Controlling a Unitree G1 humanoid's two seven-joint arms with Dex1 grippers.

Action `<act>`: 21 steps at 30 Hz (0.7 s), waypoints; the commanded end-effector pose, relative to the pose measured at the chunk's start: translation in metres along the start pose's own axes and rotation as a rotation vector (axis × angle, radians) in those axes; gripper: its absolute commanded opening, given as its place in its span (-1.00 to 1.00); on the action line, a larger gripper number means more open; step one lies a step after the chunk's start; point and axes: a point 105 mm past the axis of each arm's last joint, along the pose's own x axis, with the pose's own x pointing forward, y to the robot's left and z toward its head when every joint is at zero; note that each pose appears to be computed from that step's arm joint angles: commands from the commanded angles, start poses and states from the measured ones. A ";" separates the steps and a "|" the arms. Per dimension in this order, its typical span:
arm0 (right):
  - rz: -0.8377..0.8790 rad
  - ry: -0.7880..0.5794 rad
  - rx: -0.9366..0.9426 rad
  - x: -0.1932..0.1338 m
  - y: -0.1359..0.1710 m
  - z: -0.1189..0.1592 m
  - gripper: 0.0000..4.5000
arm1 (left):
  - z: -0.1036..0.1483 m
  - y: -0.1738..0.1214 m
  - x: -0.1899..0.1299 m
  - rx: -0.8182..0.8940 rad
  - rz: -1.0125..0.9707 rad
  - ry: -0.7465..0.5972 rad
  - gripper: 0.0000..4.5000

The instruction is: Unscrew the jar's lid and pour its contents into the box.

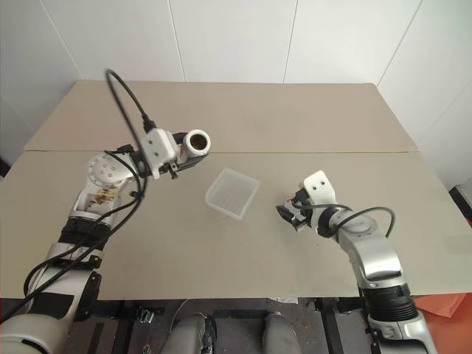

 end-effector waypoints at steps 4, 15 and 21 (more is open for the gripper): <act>0.351 -0.122 -0.060 -0.025 0.055 0.077 0.98 | 0.030 0.007 0.025 0.786 0.044 -0.105 -0.14; 0.478 -0.068 -0.117 -0.023 0.065 0.096 0.98 | 0.033 -0.018 0.068 1.595 -0.112 -0.280 -0.14; 0.464 -0.080 -0.098 -0.023 0.066 0.095 0.98 | 0.035 -0.025 0.080 1.622 -0.088 -0.274 -0.14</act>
